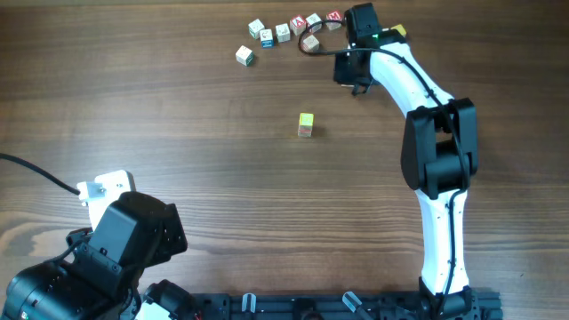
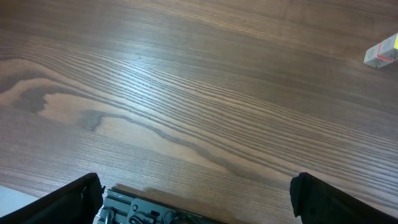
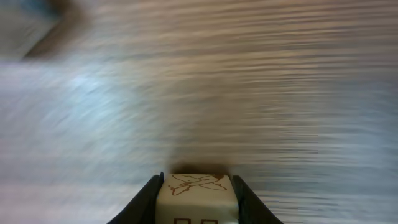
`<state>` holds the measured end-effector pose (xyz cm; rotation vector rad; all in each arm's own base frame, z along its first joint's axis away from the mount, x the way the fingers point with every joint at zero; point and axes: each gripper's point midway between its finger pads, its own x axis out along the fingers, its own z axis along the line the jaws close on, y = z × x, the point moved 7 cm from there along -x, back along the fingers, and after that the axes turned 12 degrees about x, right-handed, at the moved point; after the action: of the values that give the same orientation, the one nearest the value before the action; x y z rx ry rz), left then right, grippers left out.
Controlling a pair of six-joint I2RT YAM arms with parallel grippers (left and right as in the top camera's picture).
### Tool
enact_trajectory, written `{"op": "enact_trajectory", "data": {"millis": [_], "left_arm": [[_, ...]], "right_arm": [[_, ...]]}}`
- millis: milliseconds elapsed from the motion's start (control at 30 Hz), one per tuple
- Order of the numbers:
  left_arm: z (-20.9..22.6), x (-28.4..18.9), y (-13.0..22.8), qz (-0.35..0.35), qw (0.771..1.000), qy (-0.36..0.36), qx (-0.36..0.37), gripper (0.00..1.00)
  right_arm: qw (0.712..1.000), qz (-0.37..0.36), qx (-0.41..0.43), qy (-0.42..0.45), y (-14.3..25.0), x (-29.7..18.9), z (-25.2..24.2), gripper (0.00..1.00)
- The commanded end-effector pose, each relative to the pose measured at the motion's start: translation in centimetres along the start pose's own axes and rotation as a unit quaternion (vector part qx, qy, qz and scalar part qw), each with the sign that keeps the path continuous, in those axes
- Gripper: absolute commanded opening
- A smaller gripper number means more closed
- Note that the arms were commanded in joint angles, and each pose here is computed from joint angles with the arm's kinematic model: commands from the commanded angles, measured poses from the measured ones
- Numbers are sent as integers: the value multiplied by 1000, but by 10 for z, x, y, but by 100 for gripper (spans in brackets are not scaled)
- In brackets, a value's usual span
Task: Form a tower
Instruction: 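Move the right gripper to the cream 'A' block by the cluster, then close the right gripper on the 'A' block and lift it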
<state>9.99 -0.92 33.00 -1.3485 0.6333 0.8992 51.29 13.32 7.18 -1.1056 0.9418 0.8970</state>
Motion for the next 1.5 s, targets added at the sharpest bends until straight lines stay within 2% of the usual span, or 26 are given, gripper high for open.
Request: {"op": "enact_trajectory", "data": {"millis": [0,100,267,333,367,433,600,633,733,833,1000,1100,1367,1467], "left_arm": [[0,0,0,-1,1000,-1,-7,100],[0,0,0,-1,1000,-1,-7,100],[0,0,0,-1,1000,-1,-7,100],[0,0,0,-1,1000,-1,-7,100],[0,0,0,-1,1000,-1,-7,100],[0,0,0,-1,1000,-1,-7,100],[0,0,0,-1,1000,-1,-7,100],[0,0,0,-1,1000,-1,-7,100],[0,0,0,-1,1000,-1,-7,100],[0,0,0,-1,1000,-1,-7,100],[0,0,0,-1,1000,-1,-7,100],[0,0,0,-1,1000,-1,-7,100],[0,0,0,-1,1000,-1,-7,100],[0,0,0,-1,1000,-1,-7,100]], "right_arm": [[988,30,-70,-133,3,-26,31,20],[980,48,-66,-180,5,-30,35,24],[981,47,-48,-183,-2,-31,20,27],[982,44,-41,-176,-6,-31,12,47],[983,42,-40,-173,-7,-30,10,48],[987,28,-35,-155,-12,-29,5,47],[987,17,-38,-155,-16,-44,6,29],[987,10,-39,-158,-18,-52,8,29],[987,1,-33,-160,-21,-66,11,50],[991,-6,-48,-129,-19,-65,10,59],[973,9,-214,-81,-2,-62,11,91],[964,9,-265,-34,3,-58,8,98],[949,6,-315,-17,16,-31,2,97],[948,10,-318,-15,21,-26,-1,90]]}}
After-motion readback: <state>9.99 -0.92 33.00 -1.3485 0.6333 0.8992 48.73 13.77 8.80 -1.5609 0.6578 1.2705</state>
